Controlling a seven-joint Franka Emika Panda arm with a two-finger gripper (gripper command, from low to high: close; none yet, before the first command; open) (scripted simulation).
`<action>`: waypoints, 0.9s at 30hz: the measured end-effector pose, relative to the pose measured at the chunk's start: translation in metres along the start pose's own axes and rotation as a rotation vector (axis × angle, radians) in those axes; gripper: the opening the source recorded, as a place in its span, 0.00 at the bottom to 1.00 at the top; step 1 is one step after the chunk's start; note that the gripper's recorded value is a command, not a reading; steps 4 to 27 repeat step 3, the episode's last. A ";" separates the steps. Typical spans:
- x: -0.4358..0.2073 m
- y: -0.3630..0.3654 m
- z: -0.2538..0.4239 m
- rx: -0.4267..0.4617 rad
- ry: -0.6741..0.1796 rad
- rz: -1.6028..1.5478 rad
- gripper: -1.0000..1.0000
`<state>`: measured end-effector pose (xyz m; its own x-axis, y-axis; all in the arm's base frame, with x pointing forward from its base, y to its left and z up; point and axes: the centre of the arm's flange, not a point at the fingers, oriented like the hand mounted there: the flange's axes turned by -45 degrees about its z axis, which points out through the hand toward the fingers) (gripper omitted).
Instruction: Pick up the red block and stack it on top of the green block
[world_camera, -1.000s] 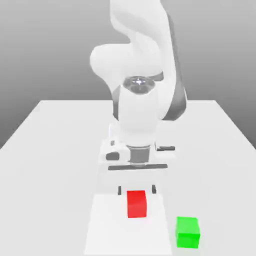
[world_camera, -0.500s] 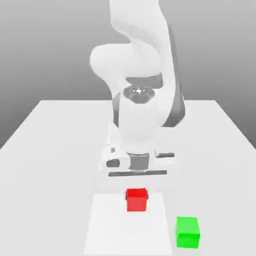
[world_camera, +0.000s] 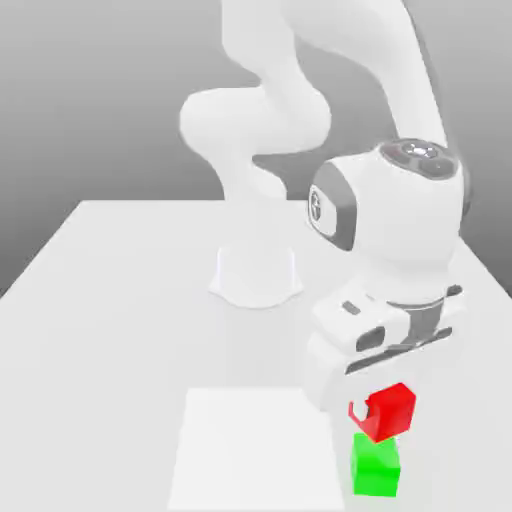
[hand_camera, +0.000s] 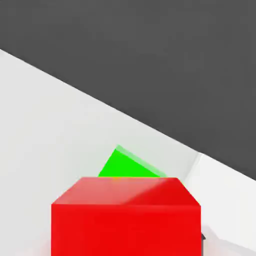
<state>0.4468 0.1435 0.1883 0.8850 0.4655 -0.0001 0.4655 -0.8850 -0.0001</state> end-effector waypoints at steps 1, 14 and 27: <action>0.000 0.000 0.000 0.000 0.000 0.000 1.00; 0.000 0.000 0.000 0.000 0.000 0.000 1.00; 0.000 0.000 0.000 0.000 0.000 0.000 1.00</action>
